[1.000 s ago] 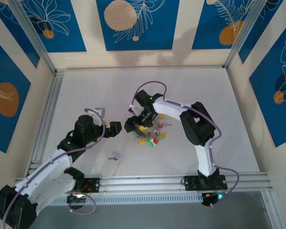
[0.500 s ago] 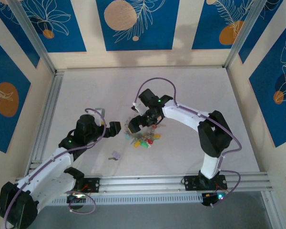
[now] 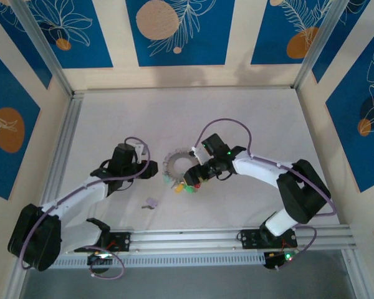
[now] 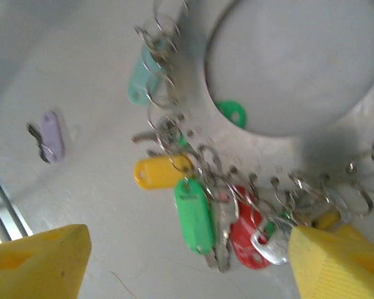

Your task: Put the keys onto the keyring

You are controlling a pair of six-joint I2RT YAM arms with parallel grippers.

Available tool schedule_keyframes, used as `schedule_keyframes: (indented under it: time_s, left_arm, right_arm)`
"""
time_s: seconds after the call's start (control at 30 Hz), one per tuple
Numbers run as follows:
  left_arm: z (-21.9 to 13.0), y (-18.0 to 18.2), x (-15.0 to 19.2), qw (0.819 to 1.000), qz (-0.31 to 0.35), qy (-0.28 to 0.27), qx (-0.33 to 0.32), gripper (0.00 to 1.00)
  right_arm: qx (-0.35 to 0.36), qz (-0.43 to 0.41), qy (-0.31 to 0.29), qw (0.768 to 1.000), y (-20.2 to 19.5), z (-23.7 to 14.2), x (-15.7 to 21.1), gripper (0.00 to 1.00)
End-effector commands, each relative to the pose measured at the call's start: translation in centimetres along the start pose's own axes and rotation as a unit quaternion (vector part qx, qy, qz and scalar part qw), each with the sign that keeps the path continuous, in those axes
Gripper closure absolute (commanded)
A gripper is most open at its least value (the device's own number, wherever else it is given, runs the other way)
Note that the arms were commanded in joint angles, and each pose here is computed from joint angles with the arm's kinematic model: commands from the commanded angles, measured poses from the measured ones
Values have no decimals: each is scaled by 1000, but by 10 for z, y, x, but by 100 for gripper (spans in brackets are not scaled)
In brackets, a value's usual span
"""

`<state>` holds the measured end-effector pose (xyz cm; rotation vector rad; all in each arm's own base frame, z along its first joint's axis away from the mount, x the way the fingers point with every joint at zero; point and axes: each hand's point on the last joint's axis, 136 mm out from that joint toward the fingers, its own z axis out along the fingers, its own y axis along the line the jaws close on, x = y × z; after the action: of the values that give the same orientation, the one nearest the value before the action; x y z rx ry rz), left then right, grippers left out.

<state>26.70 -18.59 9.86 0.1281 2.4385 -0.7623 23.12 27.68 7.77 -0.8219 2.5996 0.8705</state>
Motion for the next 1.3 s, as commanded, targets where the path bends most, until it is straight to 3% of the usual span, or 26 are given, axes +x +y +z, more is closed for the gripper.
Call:
schedule_keyframes:
  time_s: [0.0,0.33,0.63,1.03,1.27]
  left_arm:
    - [9,-25,-4,999,-9,13,45,63]
    - [34,-33,24,997,-51,42,25,61]
    - [40,-24,38,994,-101,41,-18,65]
    - [59,-22,38,995,-79,57,-34,74]
    - [46,-22,20,997,-27,48,-61,75]
  right_arm:
    - [-21,-26,-62,998,8,-4,-20,14]
    - [-4,-6,-126,992,-12,-15,-10,13]
    - [-6,-8,-151,989,-16,-24,-8,1]
    - [-6,1,-160,987,-26,-29,-11,1]
    - [-9,-1,-164,986,-27,-33,-14,1]
